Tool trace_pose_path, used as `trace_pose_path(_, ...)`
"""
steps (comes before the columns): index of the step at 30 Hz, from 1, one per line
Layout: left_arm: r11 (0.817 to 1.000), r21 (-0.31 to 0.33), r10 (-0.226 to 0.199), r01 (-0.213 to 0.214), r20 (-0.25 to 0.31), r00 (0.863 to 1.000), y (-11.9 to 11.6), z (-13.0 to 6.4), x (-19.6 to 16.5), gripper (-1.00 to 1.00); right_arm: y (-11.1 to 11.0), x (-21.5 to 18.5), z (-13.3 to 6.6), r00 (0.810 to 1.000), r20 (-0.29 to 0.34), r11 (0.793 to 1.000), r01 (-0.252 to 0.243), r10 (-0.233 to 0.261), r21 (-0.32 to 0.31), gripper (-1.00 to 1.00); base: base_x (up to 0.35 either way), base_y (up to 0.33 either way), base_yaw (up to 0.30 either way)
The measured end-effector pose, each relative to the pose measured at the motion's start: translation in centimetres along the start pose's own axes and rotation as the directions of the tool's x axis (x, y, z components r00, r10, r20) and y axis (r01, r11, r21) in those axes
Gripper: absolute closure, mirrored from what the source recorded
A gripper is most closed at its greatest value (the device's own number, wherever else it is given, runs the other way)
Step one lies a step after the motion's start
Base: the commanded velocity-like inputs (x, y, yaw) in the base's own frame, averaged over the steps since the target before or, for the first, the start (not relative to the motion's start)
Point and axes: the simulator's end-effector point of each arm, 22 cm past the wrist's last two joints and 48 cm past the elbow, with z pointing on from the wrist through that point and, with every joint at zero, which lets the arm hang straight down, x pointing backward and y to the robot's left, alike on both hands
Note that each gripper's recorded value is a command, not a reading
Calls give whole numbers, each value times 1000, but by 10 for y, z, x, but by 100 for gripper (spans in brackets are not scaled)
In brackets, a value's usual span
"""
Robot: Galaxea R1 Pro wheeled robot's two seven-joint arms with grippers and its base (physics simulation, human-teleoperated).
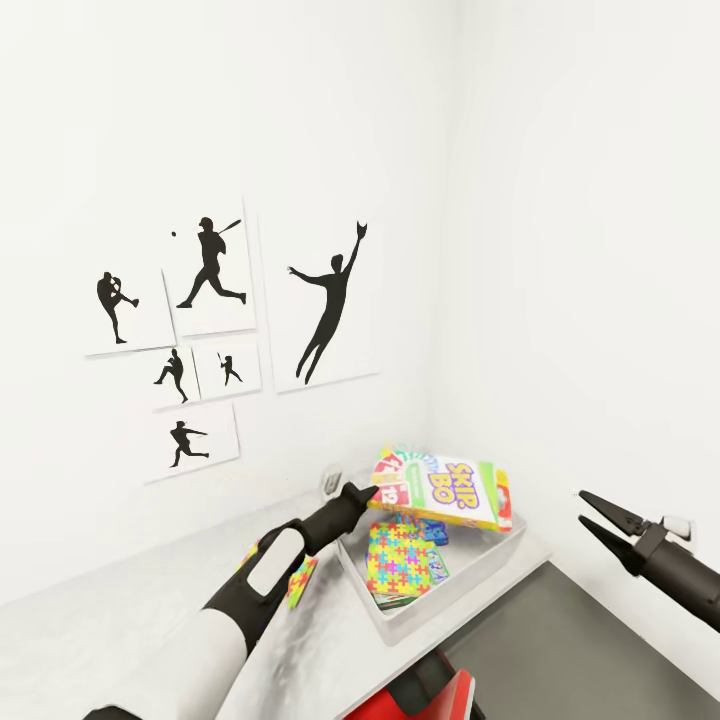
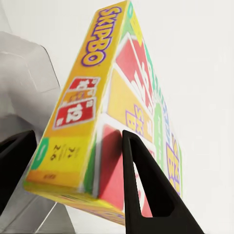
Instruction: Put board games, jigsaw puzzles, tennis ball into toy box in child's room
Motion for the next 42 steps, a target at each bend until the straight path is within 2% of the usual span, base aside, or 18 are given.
trace_pose_path(9,999,-15,-28,28,18,999,10,-5,-2,100,-3,-3,-3,1000,9,1000,-3,3,6,-100,0,0,0)
trace_pose_path(16,993,-93,-69,77,83,994,34,-13,-20,100,-3,-4,-3,1000,11,1000,-2,2,8,-100,0,0,0)
trace_pose_path(21,990,-119,-61,79,145,987,46,-19,-30,100,-3,-4,-3,1000,12,1000,-2,2,9,-100,0,0,0)
trace_pose_path(24,988,-131,-58,79,159,986,49,-20,-31,100,-4,-4,-3,1000,13,1000,-1,1,11,-100,0,0,0)
trace_pose_path(38,985,-147,-66,88,149,987,55,-21,-25,100,-5,-4,-4,1000,13,1000,-2,2,15,-100,0,0,0)
trace_pose_path(42,985,-146,-76,94,125,989,54,-20,-19,100,-5,-4,-4,1000,14,1000,-4,4,15,-100,0,0,0)
